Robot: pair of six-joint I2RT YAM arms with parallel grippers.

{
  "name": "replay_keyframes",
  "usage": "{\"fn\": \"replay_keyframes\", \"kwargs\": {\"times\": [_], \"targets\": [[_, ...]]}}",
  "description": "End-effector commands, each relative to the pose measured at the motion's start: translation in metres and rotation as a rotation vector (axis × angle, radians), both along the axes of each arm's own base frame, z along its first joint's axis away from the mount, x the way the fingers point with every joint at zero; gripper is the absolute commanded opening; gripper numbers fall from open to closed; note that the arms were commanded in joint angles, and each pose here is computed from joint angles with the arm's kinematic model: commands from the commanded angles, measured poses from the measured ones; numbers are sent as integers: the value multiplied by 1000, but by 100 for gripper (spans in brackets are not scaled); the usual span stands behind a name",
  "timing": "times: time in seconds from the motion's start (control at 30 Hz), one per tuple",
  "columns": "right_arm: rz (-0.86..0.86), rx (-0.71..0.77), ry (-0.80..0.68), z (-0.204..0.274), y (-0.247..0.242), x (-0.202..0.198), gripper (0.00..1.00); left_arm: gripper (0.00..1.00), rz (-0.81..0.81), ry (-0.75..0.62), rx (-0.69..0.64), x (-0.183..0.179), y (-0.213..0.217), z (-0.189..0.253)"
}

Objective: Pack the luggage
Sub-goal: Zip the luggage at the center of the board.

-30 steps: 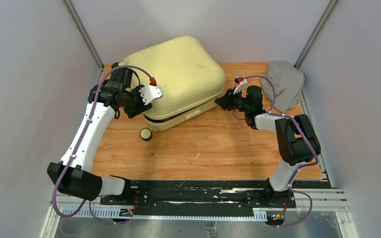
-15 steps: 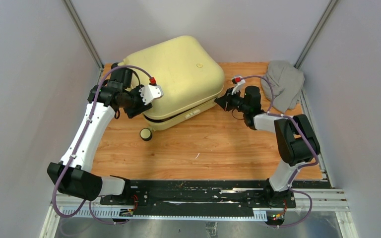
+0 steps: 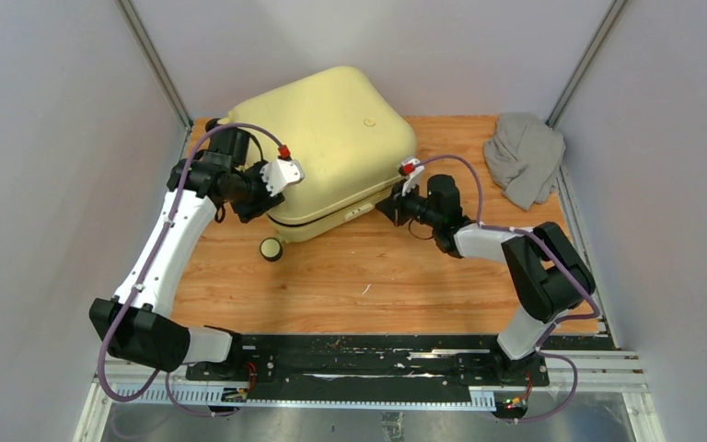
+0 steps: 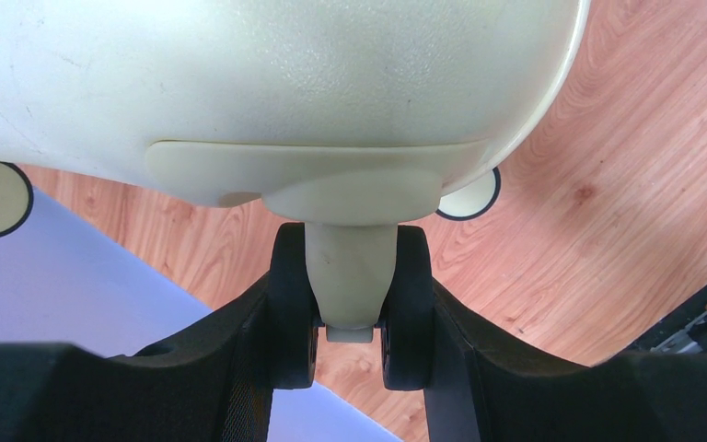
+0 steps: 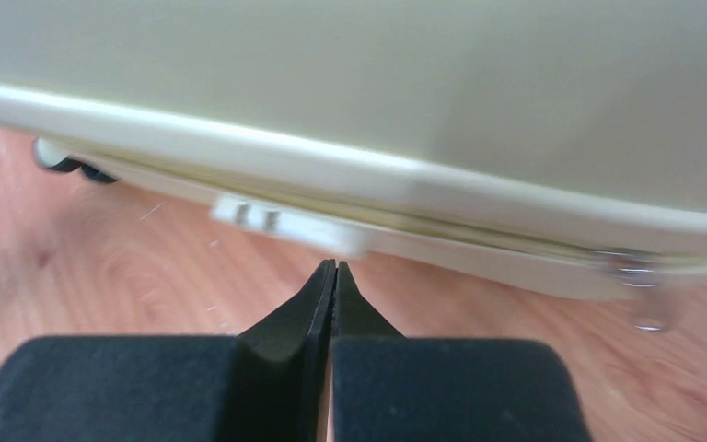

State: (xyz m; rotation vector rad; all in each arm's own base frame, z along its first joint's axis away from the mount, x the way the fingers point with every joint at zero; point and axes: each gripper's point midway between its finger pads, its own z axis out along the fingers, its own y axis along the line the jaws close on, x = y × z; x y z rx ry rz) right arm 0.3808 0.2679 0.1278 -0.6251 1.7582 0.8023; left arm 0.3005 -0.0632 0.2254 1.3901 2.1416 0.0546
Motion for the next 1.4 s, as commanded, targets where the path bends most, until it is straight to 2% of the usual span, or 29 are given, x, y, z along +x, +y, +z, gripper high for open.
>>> {"fn": "replay_keyframes", "kwargs": {"times": [0.0, 0.2, 0.3, 0.33, 0.4, 0.47, 0.67, 0.87, 1.1, 1.37], "targets": [[110, -36, -13, -5, 26, -37, 0, 0, -56, -52, -92, 6, -28, 17], [168, -46, -9, -6, 46, -65, 0, 0, -60, -42, -122, 2, -39, 15], [102, -76, -6, -7, 35, -56, 0, 0, -47, -59, -114, 3, -37, 20], [39, -79, -4, -4, 21, -44, 7, 0, -47, -71, -110, 4, -35, 24], [-71, -31, 24, 4, -10, -21, 35, 0, -49, -91, -108, 3, -34, 29], [-141, 23, 35, 13, -42, 0, 49, 0, -51, -105, -108, 3, -34, 34], [-155, 36, 28, 20, -72, 29, 68, 0, -51, -119, -96, 4, -31, 37], [-99, 82, 2, 22, -65, 40, 69, 0, -48, -132, -85, 8, -30, 41], [-112, 97, -9, 19, -63, 54, 62, 0, -51, -171, -75, 15, -29, 54], [-90, 137, -18, 21, -59, 68, 59, 0, -60, -175, -80, 13, -30, 56]]}}
